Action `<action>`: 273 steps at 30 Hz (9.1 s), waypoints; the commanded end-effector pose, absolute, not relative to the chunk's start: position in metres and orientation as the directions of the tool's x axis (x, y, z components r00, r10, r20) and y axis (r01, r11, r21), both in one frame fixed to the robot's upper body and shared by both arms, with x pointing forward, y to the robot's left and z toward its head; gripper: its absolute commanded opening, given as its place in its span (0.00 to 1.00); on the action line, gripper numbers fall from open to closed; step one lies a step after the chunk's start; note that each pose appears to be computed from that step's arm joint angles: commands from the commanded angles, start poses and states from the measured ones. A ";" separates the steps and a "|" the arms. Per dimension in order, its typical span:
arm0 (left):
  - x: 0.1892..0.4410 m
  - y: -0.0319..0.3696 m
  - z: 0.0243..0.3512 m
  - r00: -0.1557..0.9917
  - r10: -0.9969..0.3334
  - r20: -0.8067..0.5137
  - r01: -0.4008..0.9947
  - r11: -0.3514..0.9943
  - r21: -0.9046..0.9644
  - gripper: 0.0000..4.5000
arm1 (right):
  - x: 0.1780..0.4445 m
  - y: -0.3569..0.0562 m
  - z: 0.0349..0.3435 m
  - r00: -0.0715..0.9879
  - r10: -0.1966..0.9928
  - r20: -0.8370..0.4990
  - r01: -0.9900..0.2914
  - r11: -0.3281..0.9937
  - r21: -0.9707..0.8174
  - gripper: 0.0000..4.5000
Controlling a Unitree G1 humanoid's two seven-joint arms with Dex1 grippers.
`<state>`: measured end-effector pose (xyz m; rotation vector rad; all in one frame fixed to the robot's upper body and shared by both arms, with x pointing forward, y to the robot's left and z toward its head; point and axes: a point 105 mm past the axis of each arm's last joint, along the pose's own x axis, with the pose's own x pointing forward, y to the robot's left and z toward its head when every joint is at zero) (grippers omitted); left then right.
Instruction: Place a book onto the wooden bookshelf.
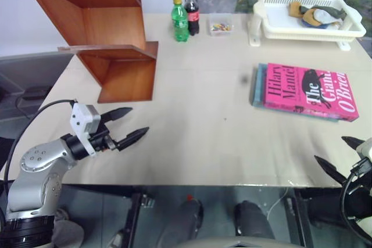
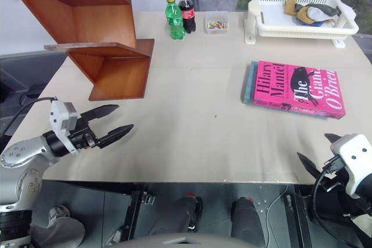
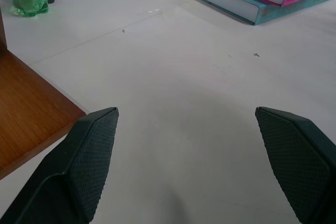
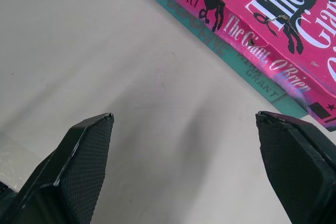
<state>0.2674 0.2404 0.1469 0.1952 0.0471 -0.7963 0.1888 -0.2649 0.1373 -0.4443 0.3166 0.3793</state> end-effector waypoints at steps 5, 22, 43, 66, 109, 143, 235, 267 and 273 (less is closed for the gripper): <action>0.274 0.213 0.163 0.652 -0.756 -0.056 0.751 0.634 0.187 1.00 | 0.204 -0.273 0.136 0.903 0.230 -0.362 -0.363 0.858 -0.363 0.99; 0.265 0.138 0.195 0.393 -0.919 0.046 0.889 0.392 0.237 1.00 | 0.252 -0.340 0.108 0.930 -0.167 -0.328 0.061 0.948 -0.312 0.57; 0.261 0.120 0.208 0.331 -0.938 0.104 0.916 0.346 0.205 1.00 | 0.311 -0.355 0.097 0.935 -0.283 -0.211 0.244 0.951 -0.191 0.01; 0.246 0.120 0.206 0.192 -0.980 0.053 0.970 0.198 0.142 1.00 | 0.291 -0.248 0.101 0.982 0.149 -0.112 -0.155 0.987 -0.040 0.01; 0.257 0.113 0.194 0.176 -0.982 0.076 0.982 0.181 0.063 1.00 | 0.314 -0.235 0.197 0.984 0.174 0.023 -0.162 0.951 -0.262 0.01; 0.259 0.119 0.195 0.276 -0.956 0.100 0.954 0.286 0.093 1.00 | 0.344 -0.249 0.170 0.893 0.413 -0.179 -0.449 0.842 -0.298 0.01; 0.435 0.014 0.165 0.646 -0.763 0.027 0.409 0.316 -0.856 0.22 | 0.191 -0.148 0.203 0.869 0.491 0.060 -0.436 0.818 -0.375 1.00; 0.317 0.077 0.350 0.538 -0.807 0.246 0.048 0.320 0.946 0.22 | 0.235 -0.127 0.211 0.741 0.660 0.121 -0.609 0.737 -0.294 1.00; 0.321 0.113 0.374 0.663 -0.701 0.264 -0.220 0.155 0.963 0.22 | 0.249 -0.117 0.208 0.692 0.708 0.139 -0.657 0.698 -0.284 1.00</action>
